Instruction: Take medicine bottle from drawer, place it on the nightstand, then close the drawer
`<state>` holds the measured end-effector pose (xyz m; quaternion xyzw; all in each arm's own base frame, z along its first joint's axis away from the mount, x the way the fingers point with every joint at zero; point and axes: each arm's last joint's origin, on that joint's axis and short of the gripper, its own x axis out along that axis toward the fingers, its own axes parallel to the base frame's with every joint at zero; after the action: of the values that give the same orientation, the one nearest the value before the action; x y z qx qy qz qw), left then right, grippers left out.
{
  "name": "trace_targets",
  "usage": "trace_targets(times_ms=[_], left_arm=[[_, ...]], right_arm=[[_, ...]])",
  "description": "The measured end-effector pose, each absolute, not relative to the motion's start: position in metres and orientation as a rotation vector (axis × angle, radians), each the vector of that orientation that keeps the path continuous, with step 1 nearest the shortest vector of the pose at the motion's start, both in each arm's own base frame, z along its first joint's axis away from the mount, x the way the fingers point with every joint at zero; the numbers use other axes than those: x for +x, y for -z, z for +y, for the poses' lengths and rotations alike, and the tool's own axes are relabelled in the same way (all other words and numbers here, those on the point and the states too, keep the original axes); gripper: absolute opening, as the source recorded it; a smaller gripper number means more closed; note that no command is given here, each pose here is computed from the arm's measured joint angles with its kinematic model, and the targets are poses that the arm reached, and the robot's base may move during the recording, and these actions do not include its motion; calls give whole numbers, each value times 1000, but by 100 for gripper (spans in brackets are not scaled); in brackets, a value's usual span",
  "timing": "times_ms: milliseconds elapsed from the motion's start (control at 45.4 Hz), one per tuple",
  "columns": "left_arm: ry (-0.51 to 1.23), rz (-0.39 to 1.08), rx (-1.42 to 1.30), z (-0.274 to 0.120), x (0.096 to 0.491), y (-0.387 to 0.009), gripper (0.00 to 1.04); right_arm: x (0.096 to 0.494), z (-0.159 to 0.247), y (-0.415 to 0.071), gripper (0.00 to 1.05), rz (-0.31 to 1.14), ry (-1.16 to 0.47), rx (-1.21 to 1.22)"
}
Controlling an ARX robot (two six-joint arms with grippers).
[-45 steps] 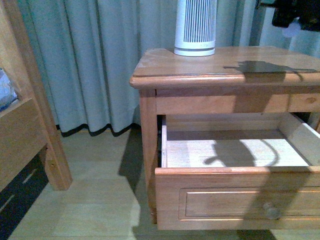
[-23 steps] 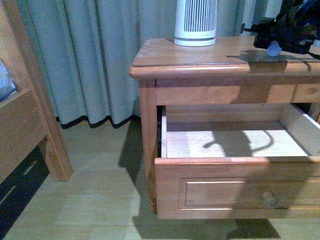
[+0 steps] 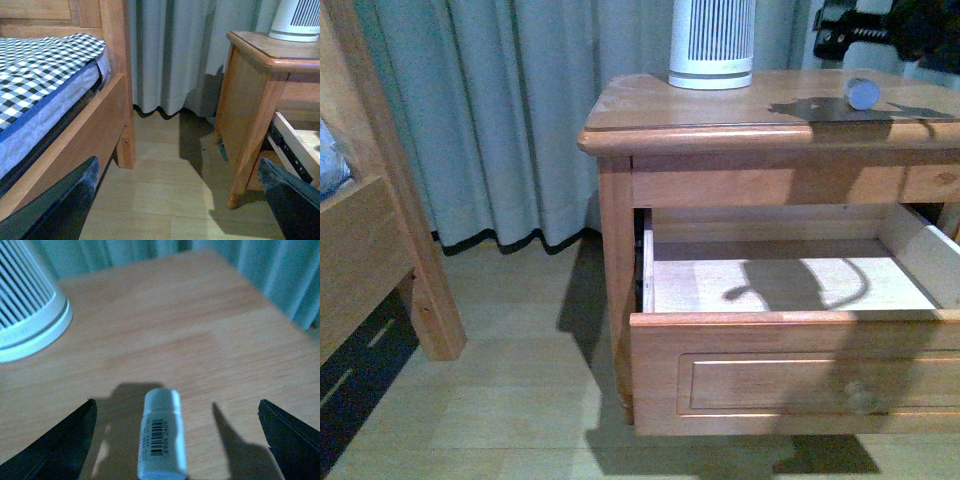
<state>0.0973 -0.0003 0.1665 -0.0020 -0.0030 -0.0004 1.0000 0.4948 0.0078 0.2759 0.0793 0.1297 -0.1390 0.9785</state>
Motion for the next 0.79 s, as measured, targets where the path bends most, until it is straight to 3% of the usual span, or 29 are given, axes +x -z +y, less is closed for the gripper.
trace_targets(times_ms=[154,330,616,792], left_arm=[[1,-6,-4,0,97,-167,98],[1,-6,-4,0,97,-167,98],[1,-6,-4,0,97,-166,98],[1,-6,-4,0,97,-167,98]], right_arm=[[446,1,-321,98,125,350,106],[364,2,-337,98,83,280,127],[246,23,-275,98,188,153,166],[201,37,-225,98,279,113,161]])
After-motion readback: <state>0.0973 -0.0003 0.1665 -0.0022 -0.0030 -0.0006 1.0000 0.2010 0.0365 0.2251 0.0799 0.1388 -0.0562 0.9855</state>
